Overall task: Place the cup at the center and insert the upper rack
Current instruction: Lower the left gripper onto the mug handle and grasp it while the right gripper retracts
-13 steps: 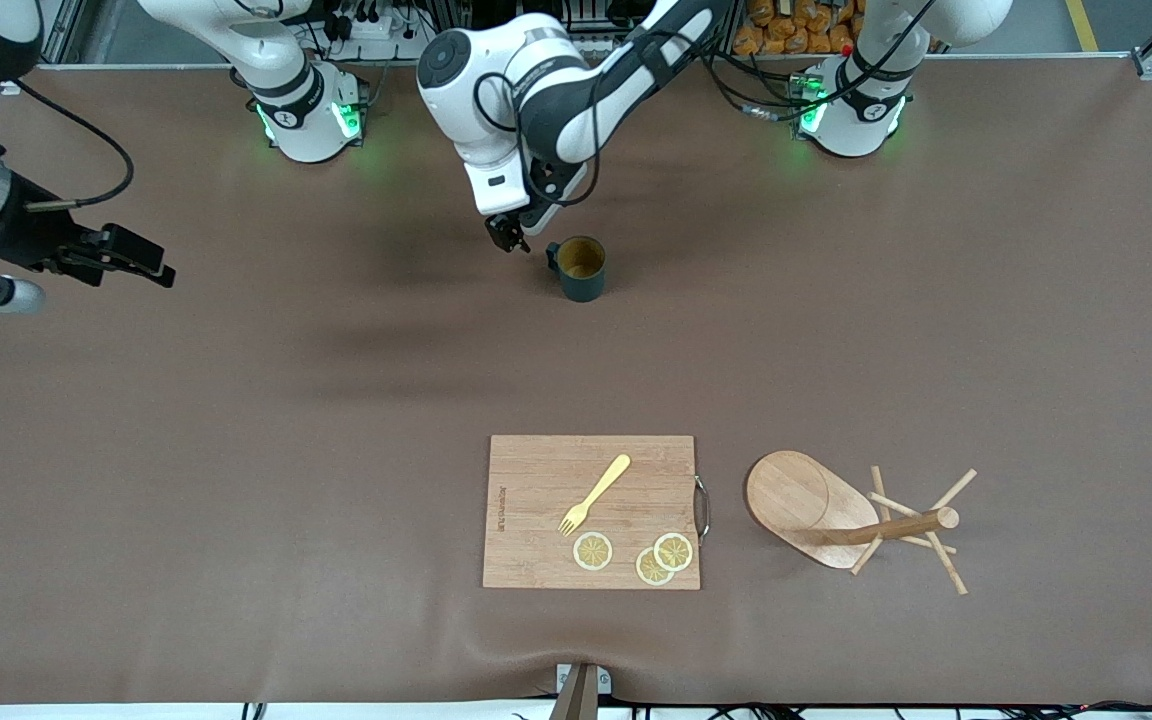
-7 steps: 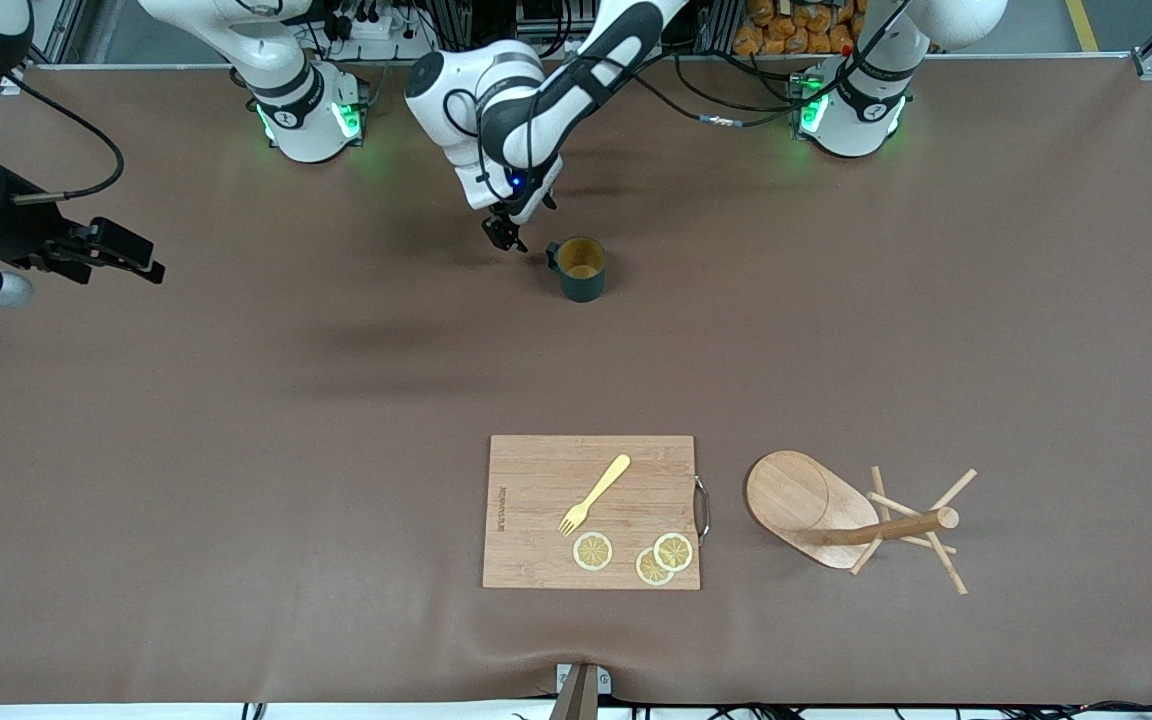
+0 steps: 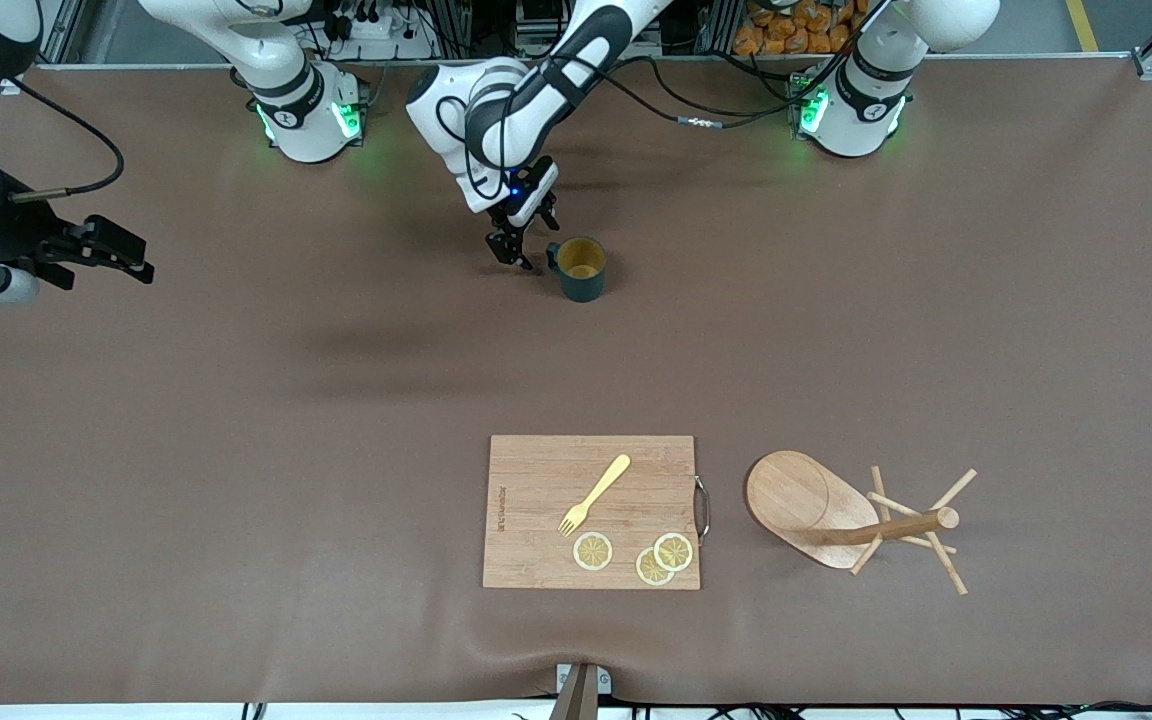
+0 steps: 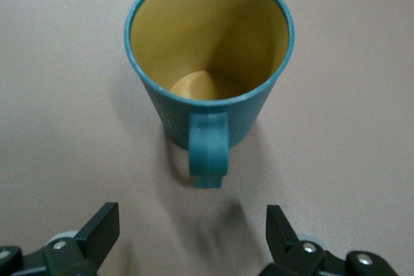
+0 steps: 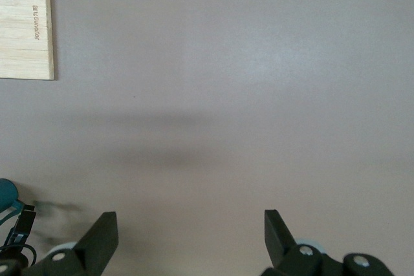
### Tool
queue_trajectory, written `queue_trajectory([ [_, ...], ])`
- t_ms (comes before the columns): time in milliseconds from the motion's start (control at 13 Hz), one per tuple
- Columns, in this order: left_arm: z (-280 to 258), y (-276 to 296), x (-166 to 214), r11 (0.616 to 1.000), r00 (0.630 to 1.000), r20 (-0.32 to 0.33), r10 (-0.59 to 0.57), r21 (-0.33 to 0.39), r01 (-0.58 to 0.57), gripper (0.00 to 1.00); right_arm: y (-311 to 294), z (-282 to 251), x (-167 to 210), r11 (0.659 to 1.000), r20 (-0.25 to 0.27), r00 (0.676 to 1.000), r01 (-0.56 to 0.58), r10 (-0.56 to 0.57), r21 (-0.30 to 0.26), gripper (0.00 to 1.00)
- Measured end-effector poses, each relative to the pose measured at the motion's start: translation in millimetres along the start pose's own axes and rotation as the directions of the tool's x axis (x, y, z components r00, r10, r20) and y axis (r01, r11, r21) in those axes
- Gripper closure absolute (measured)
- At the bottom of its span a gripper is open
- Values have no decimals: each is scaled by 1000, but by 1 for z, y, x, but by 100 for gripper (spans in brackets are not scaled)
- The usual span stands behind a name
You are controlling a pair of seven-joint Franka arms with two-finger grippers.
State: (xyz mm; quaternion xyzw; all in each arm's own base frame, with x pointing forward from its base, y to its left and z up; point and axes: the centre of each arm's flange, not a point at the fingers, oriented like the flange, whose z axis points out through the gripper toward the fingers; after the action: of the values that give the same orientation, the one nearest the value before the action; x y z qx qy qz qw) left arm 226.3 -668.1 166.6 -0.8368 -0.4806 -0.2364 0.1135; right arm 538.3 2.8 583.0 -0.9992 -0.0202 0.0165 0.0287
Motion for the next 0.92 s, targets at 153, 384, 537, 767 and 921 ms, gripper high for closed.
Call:
queue_trajectory([
  [153, 7, -4, -7, 999, 999, -45, 26, -38, -28, 0, 1, -2, -3, 1000, 9, 1000, -2, 2, 0, 0],
  [384, 12, -9, -5, 998, 993, -99, 64, -20, -66, 0, 0, -12, -10, 1000, -3, 1000, 1, -1, 1, 0],
  [537, 14, -11, -2, 998, 990, -120, 68, -3, -69, 0, -2, -19, -15, 1000, -9, 1000, 4, -4, 1, 0],
  [767, 14, -11, -1, 998, 990, -127, 67, 2, -67, 4, -3, -22, -18, 1000, -11, 1000, 7, -7, 1, 0],
  [921, 14, -11, -1, 998, 990, -128, 67, 3, -67, 9, -3, -20, -18, 1000, -8, 1000, 6, -6, 1, 0],
])
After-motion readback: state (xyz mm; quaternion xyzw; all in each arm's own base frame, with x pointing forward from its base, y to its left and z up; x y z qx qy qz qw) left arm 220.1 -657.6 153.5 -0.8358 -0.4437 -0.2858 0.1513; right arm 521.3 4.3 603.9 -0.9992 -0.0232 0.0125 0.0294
